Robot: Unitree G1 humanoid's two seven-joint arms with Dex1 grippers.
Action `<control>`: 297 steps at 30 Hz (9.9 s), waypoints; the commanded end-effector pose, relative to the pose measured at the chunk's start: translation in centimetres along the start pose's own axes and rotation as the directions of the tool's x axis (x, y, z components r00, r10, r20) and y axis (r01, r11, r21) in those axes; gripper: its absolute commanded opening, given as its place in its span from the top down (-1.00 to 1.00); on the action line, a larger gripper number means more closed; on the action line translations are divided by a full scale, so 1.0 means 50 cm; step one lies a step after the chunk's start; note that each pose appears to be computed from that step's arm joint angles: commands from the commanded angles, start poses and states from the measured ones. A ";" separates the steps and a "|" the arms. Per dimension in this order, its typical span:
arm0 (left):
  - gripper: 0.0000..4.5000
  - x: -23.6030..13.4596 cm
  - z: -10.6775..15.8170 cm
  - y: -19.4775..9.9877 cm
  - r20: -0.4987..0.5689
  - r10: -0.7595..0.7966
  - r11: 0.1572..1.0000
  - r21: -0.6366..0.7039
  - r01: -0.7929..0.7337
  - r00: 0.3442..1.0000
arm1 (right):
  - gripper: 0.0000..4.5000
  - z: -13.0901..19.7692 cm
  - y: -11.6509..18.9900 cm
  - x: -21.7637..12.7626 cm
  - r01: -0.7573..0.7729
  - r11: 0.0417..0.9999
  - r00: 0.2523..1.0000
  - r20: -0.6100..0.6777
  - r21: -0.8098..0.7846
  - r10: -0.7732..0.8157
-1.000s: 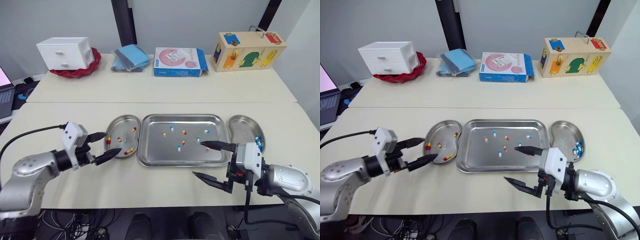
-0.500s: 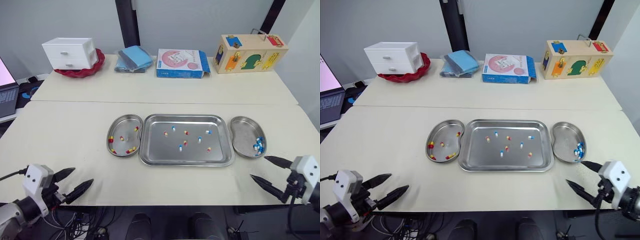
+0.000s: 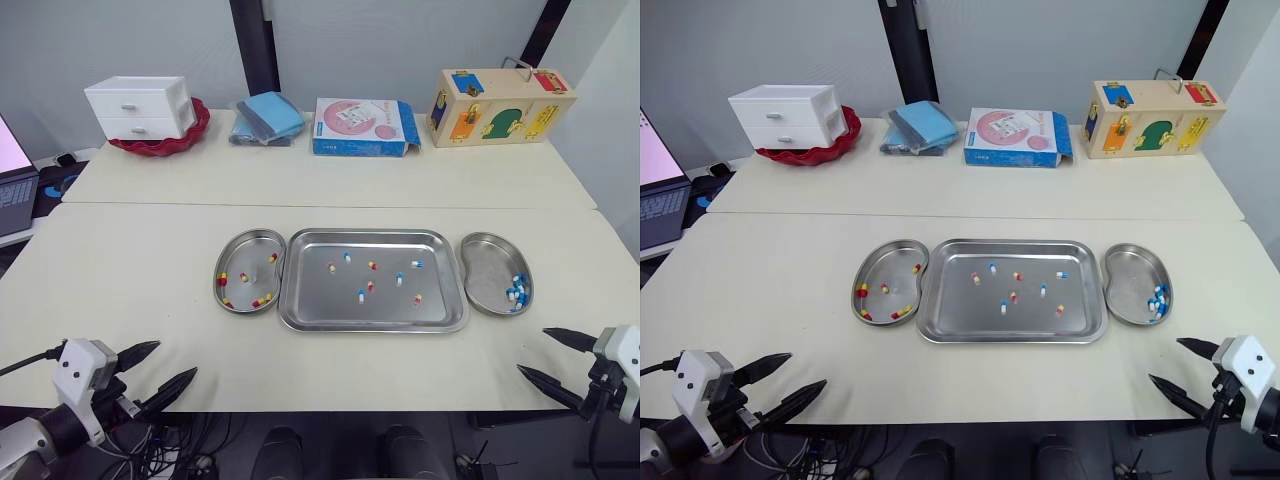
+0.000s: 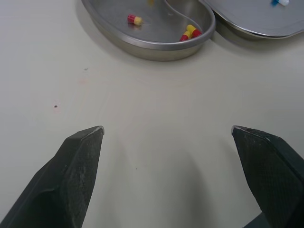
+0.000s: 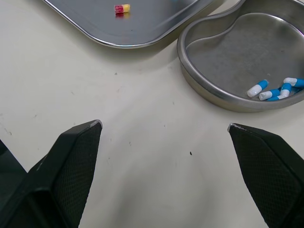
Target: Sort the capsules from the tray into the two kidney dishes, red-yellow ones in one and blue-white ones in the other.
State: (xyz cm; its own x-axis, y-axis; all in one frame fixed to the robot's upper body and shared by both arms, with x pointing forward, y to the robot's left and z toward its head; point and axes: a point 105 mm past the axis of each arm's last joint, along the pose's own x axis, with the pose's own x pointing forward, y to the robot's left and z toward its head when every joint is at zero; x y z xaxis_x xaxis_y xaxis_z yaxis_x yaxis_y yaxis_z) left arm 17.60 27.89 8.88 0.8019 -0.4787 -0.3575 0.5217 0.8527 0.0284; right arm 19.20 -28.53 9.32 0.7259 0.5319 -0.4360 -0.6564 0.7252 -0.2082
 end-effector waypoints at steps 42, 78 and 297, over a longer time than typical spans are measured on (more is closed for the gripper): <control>-0.98 0.285 0.266 -0.137 0.192 -0.281 0.950 0.197 0.243 0.940 | -1.00 0.160 0.144 0.125 -0.025 0.991 0.891 0.446 -0.130 0.081; -0.45 0.504 0.221 -0.127 -0.124 -0.320 0.884 0.316 0.343 0.939 | -1.00 0.221 0.179 0.156 -0.067 0.992 0.894 0.435 -0.107 0.107; -1.00 0.161 0.142 -0.194 0.289 -0.661 0.745 0.365 0.558 0.693 | 0.98 0.322 0.182 0.306 -0.145 0.970 0.976 0.132 -0.197 0.172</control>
State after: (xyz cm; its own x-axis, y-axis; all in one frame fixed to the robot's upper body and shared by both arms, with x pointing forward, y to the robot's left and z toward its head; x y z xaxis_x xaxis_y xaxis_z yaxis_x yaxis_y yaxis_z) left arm 21.52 14.55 11.59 0.3552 -0.9345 -0.0243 0.9264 0.3484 0.1429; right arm 28.26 -6.07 12.96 0.6092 0.6806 -0.4070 -0.7929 0.5321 -0.2970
